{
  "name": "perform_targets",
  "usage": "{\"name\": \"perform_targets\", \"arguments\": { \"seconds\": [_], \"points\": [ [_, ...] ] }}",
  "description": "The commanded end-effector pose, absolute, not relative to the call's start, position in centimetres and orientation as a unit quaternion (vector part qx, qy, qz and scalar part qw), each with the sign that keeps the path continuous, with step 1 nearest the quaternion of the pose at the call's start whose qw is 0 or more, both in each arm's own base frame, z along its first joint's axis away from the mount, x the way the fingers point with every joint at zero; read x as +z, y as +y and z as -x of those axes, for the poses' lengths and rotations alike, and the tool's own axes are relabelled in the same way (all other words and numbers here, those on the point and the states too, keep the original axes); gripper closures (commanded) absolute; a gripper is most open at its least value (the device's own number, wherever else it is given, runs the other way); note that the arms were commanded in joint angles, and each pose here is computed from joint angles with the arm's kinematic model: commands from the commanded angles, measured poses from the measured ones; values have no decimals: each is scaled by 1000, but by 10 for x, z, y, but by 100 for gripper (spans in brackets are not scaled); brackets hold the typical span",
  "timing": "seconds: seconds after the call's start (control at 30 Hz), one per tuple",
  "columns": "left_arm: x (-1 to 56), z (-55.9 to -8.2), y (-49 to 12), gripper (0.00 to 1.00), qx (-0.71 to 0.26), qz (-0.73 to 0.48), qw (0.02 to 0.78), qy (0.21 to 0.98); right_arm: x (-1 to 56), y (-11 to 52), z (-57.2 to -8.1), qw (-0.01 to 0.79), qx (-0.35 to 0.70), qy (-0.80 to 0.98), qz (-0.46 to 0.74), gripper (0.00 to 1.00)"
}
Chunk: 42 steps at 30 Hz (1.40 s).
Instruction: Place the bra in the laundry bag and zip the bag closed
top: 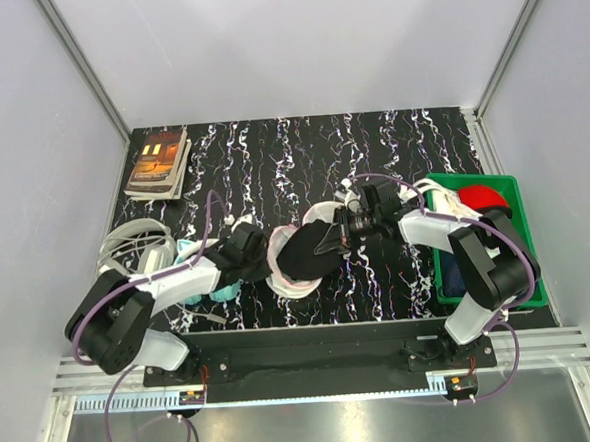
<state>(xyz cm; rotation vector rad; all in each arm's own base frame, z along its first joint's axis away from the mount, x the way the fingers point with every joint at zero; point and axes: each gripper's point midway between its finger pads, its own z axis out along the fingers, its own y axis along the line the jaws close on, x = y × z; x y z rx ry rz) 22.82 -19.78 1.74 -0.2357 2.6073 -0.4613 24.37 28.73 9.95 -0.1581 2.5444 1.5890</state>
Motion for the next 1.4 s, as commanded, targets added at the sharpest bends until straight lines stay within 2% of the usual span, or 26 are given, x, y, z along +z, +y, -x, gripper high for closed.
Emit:
{"name": "perform_targets", "arguments": {
  "seconds": [0.0,0.27,0.5,0.6,0.63,0.73,0.77,0.83,0.87,0.97,1.03,1.07,1.1,1.13,1.2,1.23,1.3,1.37],
  "points": [
    [26,-252,-221,99,-208,69,271,937,111,298,-249,68,538,837,78,100],
    [38,-254,-227,100,-226,63,299,925,91,329,-257,38,487,872,41,100],
    [31,-246,-227,99,-226,54,288,929,58,336,-274,34,463,885,44,100],
    [45,-244,-216,88,-215,55,310,925,61,336,-273,34,465,883,53,99],
    [50,-242,-213,78,-211,56,314,924,59,333,-272,34,455,888,51,92],
    [75,-236,-202,61,-216,60,337,915,57,327,-270,36,436,897,60,89],
    [79,-231,-198,52,-214,61,334,916,57,325,-269,38,433,898,67,84],
    [107,-230,-196,45,-236,64,360,900,59,323,-266,36,432,899,70,77],
    [114,-227,-193,39,-237,66,362,899,62,322,-264,39,434,897,77,68],
    [138,-221,-186,32,-252,65,381,887,72,321,-261,46,440,893,85,59],
    [161,-224,-188,24,-264,56,400,876,76,319,-259,48,439,893,86,45],
    [177,-226,-193,23,-277,32,412,868,83,318,-259,57,439,892,89,41],
    [183,-227,-198,23,-281,15,414,866,83,314,-257,56,432,896,85,31],
    [190,-227,-203,24,-290,-3,413,863,83,310,-259,67,418,902,83,26],
    [210,-234,-215,31,-298,-42,420,856,91,304,-260,82,405,907,79,11],
    [216,-233,-223,36,-311,-58,416,853,91,299,-264,94,390,914,69,7],
    [230,-240,-237,38,-327,-80,417,844,98,287,-269,108,375,919,49,1],
    [240,-244,-251,39,-348,-91,410,838,100,269,-281,131,352,927,16,0]
  ]
}}
